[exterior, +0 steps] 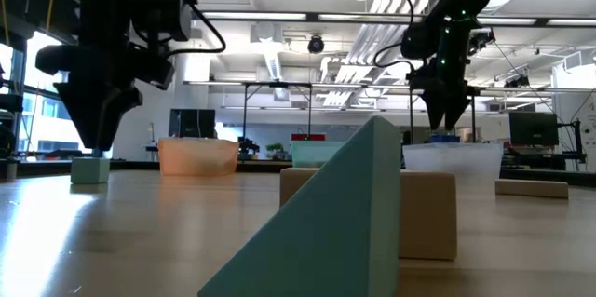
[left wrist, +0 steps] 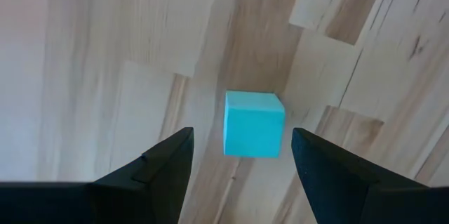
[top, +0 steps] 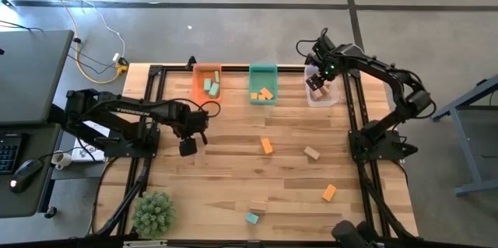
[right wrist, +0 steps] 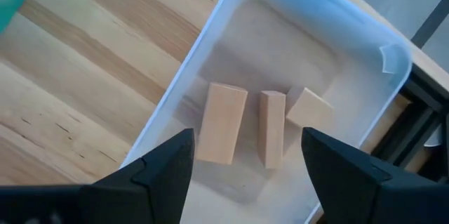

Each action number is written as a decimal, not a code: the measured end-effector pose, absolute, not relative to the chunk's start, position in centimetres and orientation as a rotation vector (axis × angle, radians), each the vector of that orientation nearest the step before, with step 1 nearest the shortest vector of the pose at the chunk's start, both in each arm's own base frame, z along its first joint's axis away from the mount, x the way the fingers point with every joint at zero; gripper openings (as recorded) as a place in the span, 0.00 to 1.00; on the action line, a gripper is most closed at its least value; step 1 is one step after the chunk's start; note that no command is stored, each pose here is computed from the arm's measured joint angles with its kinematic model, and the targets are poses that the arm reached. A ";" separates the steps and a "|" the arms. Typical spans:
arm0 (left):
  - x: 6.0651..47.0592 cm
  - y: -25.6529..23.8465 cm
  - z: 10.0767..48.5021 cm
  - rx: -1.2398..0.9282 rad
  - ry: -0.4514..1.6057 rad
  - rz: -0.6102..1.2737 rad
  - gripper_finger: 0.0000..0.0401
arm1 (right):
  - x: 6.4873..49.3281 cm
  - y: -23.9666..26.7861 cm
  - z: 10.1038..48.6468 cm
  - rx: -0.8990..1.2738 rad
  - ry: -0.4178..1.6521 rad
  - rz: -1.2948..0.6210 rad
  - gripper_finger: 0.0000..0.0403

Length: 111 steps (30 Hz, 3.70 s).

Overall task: Sort & place blocks by color
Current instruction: Put the light blue block into the orange bin, then put the yellow block into the blue bin

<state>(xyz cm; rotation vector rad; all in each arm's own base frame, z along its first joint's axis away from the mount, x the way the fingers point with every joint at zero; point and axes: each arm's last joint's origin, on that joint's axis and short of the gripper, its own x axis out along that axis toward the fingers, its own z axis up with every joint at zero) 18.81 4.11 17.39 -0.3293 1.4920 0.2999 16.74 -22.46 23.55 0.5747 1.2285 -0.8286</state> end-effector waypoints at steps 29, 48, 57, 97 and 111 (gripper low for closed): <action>20.9 4.8 13.4 -0.319 1.636 0.227 0.30 | 17.7 -23.8 33.5 0.473 0.970 -0.898 0.62; 24.7 13.4 19.6 -0.241 1.245 0.390 0.26 | 21.3 -18.6 39.1 0.521 0.885 -0.644 0.62; 23.1 19.9 22.1 -0.298 1.010 0.640 0.27 | 23.9 -15.2 39.1 0.563 0.886 -0.575 0.62; 20.7 23.9 18.4 -0.442 1.138 0.818 0.53 | 24.6 3.4 37.6 0.683 1.284 -0.591 0.62; 21.5 24.7 23.8 -0.460 1.179 0.838 0.61 | 23.1 9.3 35.9 0.471 1.377 -0.449 0.62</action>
